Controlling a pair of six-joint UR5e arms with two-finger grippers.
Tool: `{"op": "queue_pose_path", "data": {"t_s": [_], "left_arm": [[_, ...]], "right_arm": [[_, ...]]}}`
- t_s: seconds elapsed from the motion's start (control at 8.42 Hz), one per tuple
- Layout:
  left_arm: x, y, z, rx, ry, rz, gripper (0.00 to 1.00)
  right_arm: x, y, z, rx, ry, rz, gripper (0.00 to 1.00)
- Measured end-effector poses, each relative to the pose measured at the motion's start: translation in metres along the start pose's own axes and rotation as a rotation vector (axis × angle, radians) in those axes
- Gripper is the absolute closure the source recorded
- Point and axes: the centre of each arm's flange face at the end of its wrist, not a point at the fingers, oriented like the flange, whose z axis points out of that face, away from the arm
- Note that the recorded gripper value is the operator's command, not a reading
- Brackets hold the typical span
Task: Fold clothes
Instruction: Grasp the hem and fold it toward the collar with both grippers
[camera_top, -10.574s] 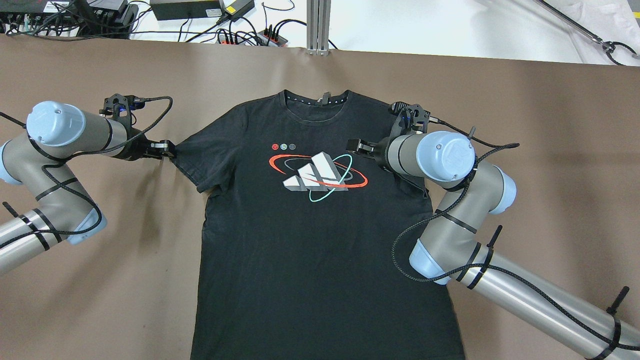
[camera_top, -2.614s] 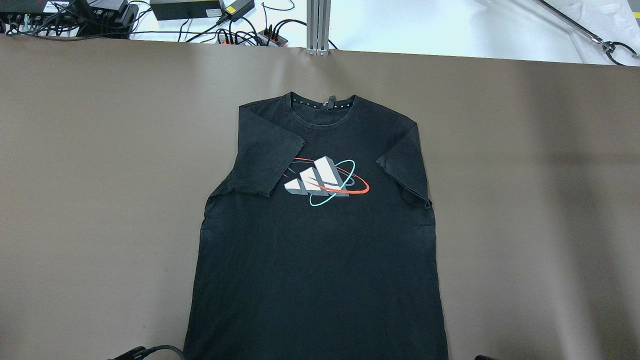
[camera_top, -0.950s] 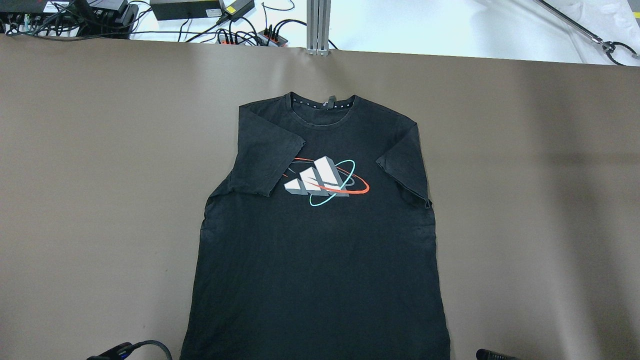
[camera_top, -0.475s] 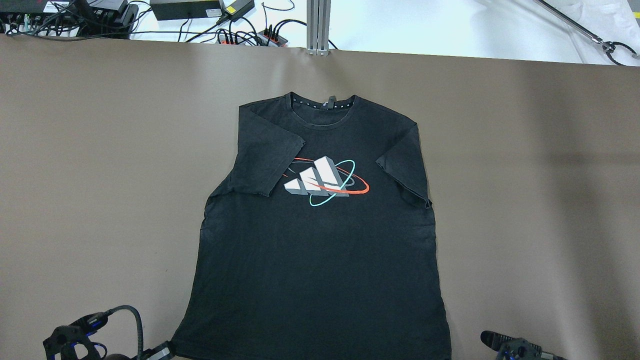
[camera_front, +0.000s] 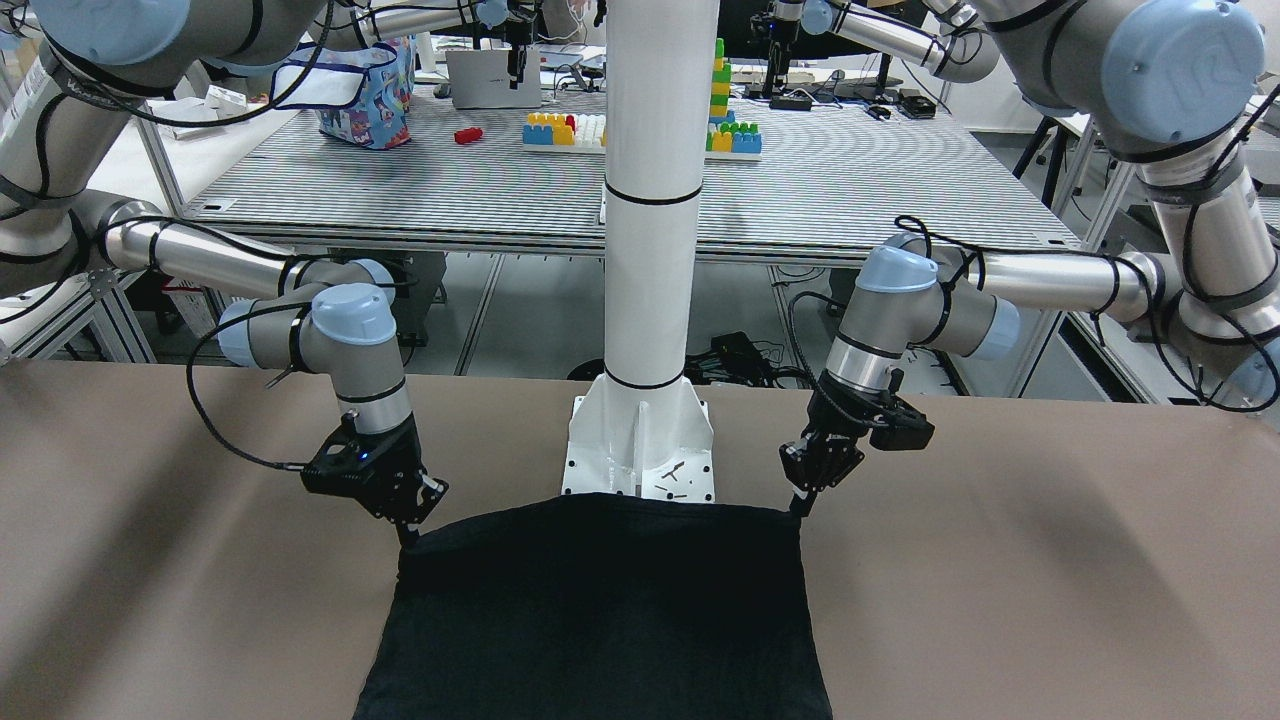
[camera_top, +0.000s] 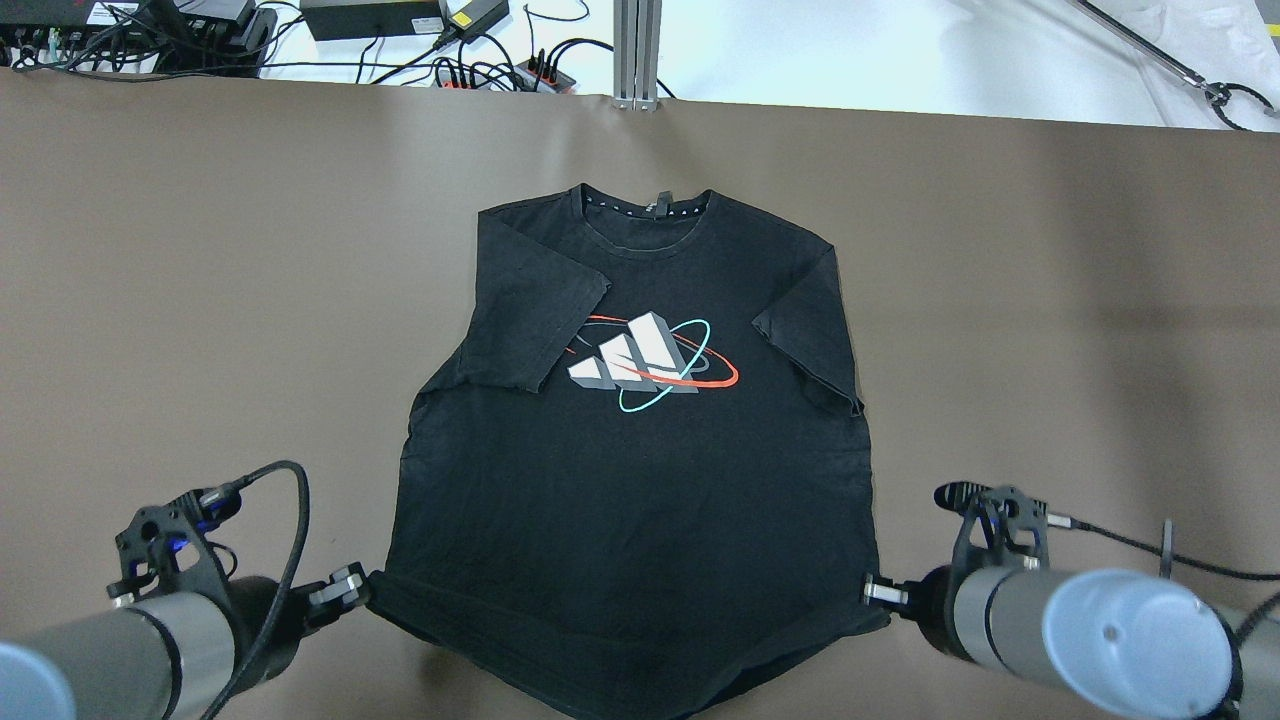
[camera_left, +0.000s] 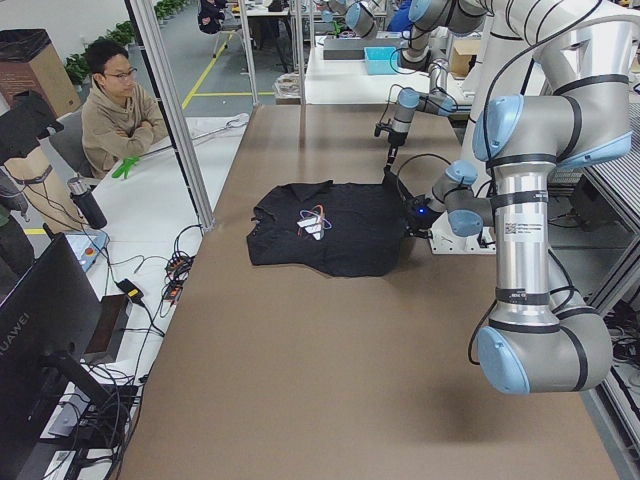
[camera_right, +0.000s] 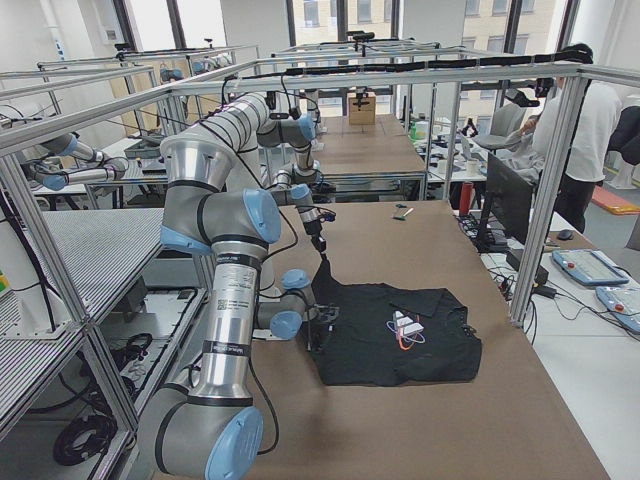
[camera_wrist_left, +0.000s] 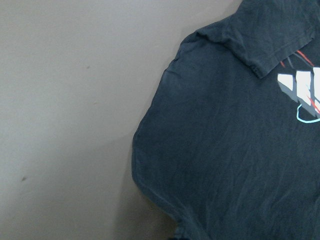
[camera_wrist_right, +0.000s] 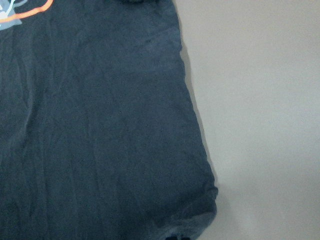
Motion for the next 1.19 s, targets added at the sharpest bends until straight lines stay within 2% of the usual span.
{"op": "queue_pose_path", "data": {"t_s": [0.24,0.48,0.59,0.95,1.19], "left_arm": [[0.033,-0.055,0.027,0.02,-0.008,-0.002,1.0],[0.054,-0.112,0.044,0.059,-0.025,0.013,1.0],[0.059,-0.136,0.046,0.059,-0.034,0.018,1.0],[0.062,-0.183,0.036,0.068,-0.041,0.014,1.0],[0.064,-0.206,0.041,0.088,-0.051,0.007,1.0]], "right_arm": [[-0.021,-0.085,0.0,-0.001,0.041,0.003,1.0],[-0.027,-0.146,-0.017,0.042,0.079,-0.019,1.0],[-0.026,-0.171,-0.026,0.068,0.09,-0.022,1.0],[-0.033,-0.24,-0.052,0.107,0.124,-0.002,1.0],[-0.053,-0.293,-0.036,0.114,0.161,0.002,1.0]]}}
